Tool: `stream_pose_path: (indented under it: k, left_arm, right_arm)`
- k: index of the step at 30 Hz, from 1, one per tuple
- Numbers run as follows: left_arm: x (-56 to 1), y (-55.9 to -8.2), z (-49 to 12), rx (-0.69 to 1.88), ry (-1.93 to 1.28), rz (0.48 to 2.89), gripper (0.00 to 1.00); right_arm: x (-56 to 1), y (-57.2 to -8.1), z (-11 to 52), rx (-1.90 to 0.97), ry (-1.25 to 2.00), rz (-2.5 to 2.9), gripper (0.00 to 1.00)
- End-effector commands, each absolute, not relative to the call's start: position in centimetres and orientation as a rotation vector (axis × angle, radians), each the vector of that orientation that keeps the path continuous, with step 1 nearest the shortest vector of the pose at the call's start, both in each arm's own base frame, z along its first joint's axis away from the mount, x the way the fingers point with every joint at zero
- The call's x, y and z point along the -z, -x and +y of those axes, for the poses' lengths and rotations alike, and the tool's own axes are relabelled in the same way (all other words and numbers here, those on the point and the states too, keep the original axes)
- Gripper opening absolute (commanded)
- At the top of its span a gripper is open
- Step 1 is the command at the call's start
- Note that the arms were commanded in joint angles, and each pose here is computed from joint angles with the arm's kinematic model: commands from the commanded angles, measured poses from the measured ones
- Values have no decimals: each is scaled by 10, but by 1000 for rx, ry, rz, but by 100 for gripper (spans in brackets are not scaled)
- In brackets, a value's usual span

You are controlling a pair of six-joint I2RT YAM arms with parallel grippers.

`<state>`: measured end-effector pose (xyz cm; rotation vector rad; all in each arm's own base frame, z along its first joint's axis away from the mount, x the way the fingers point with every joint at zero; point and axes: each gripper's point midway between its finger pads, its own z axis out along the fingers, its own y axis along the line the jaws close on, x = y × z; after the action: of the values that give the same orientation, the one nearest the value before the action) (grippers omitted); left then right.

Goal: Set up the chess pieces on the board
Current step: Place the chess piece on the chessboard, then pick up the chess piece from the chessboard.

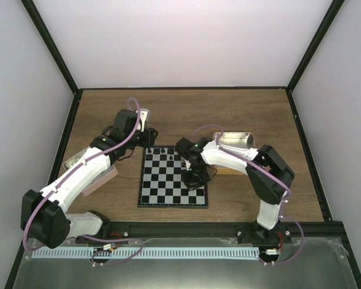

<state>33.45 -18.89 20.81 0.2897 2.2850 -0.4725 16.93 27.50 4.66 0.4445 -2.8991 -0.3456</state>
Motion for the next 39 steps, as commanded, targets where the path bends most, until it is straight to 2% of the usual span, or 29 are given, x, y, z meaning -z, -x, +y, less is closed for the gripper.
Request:
stream_pose_path:
  k: [1, 5, 16, 22, 29, 39]
  left_arm:
    - [-210, -333, -185, 461, -280, 2279, 51]
    - [-210, -333, -184, 459, -279, 2278, 51]
    - [-209, -333, -184, 457, -280, 2283, 51]
    - [-210, -333, -184, 454, -275, 2281, 51]
    - [-211, -334, -180, 436, -259, 2273, 51]
    - [-250, -338, -136, 259, -61, 2108, 51]
  right_arm:
    - [-55, -178, 284, 349, -495, -2914, 13]
    - [-57, -185, 285, 335, -498, -2942, 22]
    - [-54, -186, 281, 319, -491, -2969, 27]
    - [-46, -188, 284, 311, -486, -2996, 21]
    - [-51, -203, 288, 299, -457, -3090, 5]
    - [-76, -257, 350, 495, -425, -3238, 3]
